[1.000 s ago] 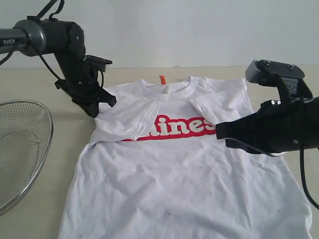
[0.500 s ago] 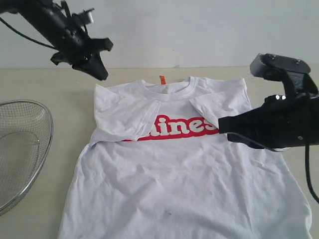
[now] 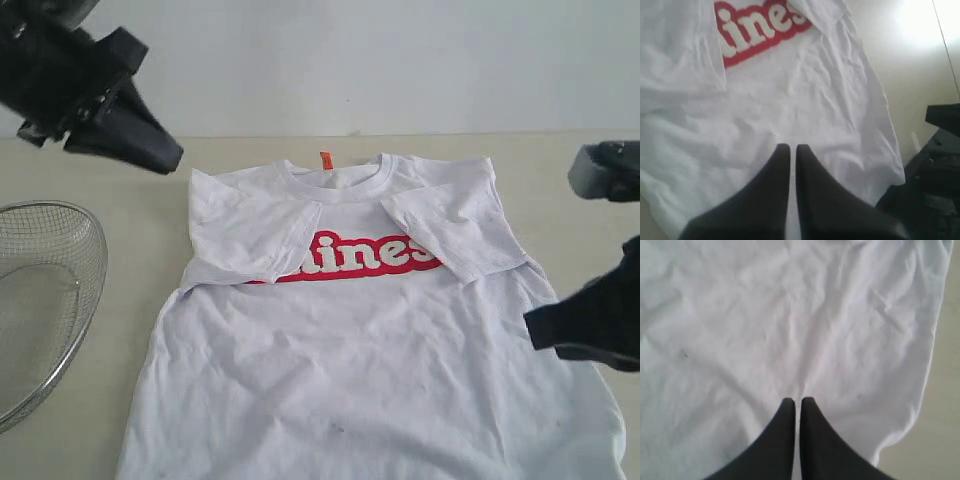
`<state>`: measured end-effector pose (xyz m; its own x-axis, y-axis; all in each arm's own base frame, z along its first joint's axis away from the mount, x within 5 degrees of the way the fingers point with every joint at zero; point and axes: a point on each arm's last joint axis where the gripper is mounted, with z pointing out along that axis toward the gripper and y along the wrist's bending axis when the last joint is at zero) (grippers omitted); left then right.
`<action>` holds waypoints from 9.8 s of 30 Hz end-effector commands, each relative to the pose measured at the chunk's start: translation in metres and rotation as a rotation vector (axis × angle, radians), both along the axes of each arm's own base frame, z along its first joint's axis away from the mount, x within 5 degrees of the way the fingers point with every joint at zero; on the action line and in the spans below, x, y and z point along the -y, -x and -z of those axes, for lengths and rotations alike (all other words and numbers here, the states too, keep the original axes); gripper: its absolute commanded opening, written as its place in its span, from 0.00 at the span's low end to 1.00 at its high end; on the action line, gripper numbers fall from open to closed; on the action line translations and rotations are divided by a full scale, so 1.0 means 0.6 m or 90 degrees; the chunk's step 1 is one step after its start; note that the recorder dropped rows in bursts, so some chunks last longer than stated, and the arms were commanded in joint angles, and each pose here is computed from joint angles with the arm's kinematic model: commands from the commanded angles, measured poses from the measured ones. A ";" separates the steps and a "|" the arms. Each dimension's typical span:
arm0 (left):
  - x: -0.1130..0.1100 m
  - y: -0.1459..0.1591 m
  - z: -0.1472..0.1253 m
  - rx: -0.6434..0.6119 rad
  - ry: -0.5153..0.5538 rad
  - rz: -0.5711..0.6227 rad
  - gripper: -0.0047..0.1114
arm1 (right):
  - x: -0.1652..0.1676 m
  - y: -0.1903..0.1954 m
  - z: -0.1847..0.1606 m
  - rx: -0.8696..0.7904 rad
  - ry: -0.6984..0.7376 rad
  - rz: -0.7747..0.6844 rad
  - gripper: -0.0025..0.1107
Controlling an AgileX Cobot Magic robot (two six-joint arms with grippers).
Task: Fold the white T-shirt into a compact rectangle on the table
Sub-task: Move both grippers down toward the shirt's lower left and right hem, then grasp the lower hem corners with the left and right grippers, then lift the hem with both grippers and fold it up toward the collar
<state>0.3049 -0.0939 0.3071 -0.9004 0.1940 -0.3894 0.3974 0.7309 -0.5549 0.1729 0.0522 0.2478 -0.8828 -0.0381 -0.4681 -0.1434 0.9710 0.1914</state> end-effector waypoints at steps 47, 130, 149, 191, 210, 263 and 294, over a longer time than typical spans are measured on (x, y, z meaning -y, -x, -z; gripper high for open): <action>-0.048 0.256 0.299 -0.351 -0.129 -0.145 0.08 | 0.021 0.012 0.142 -0.238 0.106 0.097 0.46; -0.007 0.210 0.348 -0.360 -0.022 -0.050 0.08 | 0.015 0.000 0.223 -0.316 0.113 0.112 0.02; 0.016 0.143 0.281 -0.243 0.073 -0.029 0.08 | 0.005 -0.045 0.105 -0.135 0.055 0.111 0.02; 0.001 0.199 0.282 -0.378 0.004 0.066 0.08 | 0.005 -0.046 0.098 -0.143 0.079 0.069 0.02; -0.005 0.190 0.292 -0.378 -0.037 -0.008 0.46 | 0.004 -0.051 0.097 -0.123 0.075 0.068 0.02; 0.030 0.047 0.242 -0.212 0.162 -0.033 0.08 | -0.011 -0.101 0.006 0.048 -0.002 0.086 0.02; 0.007 -0.171 0.200 -0.031 0.147 -0.127 0.08 | 0.036 -0.311 0.022 0.173 -0.005 0.178 0.02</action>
<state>0.3954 -0.1017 0.1901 -0.9342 -0.0618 -0.3514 0.2333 0.6394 -0.7326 0.3469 0.0341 0.2335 -0.7284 0.2003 -0.6553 0.0876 0.9757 0.2009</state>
